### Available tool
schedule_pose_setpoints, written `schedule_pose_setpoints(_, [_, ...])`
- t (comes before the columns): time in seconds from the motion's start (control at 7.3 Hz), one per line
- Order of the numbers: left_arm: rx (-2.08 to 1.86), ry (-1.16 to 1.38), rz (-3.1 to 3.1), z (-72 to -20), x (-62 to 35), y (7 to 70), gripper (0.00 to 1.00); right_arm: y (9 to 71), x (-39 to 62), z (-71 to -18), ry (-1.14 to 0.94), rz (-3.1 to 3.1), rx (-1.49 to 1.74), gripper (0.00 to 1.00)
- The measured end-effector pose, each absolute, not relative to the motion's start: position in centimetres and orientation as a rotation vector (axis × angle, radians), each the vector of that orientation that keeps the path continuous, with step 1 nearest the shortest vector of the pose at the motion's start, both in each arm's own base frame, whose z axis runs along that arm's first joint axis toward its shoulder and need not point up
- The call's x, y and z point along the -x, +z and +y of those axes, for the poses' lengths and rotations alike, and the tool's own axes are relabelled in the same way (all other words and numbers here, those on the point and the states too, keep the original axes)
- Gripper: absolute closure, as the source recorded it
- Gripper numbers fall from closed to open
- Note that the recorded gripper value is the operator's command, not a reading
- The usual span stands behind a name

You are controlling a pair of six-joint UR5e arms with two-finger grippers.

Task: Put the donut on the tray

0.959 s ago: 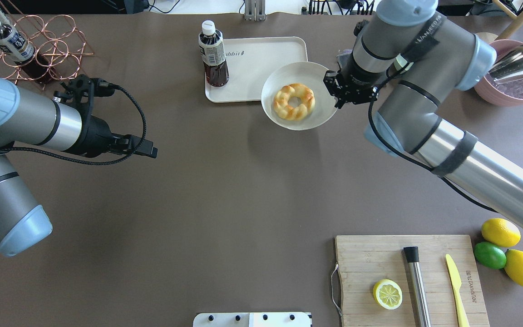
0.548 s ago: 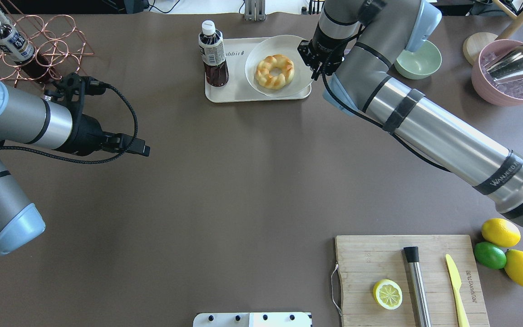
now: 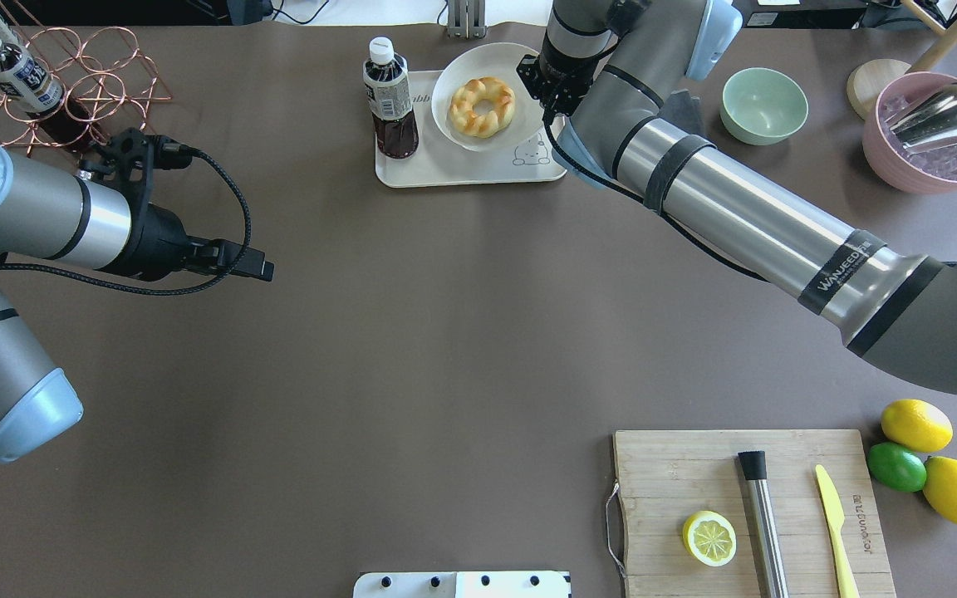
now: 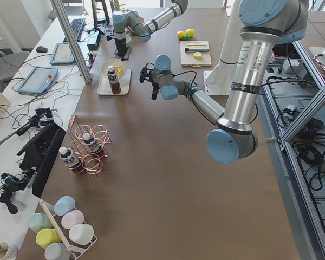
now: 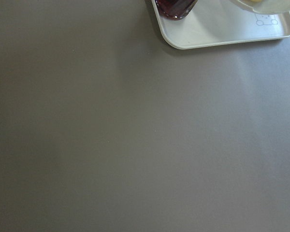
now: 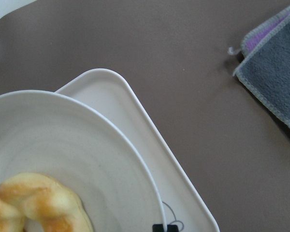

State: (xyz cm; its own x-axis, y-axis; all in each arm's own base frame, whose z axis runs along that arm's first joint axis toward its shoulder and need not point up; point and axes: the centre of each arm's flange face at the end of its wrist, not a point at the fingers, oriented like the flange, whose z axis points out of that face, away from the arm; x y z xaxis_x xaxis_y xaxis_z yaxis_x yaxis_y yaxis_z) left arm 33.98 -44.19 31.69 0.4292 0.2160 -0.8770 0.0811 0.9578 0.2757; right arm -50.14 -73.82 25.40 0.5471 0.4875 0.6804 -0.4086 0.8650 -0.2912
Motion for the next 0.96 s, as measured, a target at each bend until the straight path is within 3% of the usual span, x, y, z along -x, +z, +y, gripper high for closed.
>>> schedule_pose_setpoints(0.55, [-0.308, 0.079, 1.124, -45.1, -33.1, 31.8, 0.02, 21.2, 50.7, -73.1, 0.472, -0.875, 0.040, 0.00])
schedule_pose_setpoints(0.96, [-0.299, 0.084, 1.116, -45.4, -32.3, 32.6, 0.02, 19.9, 44.3, -68.7, 0.350, -0.818, 0.040, 0.00])
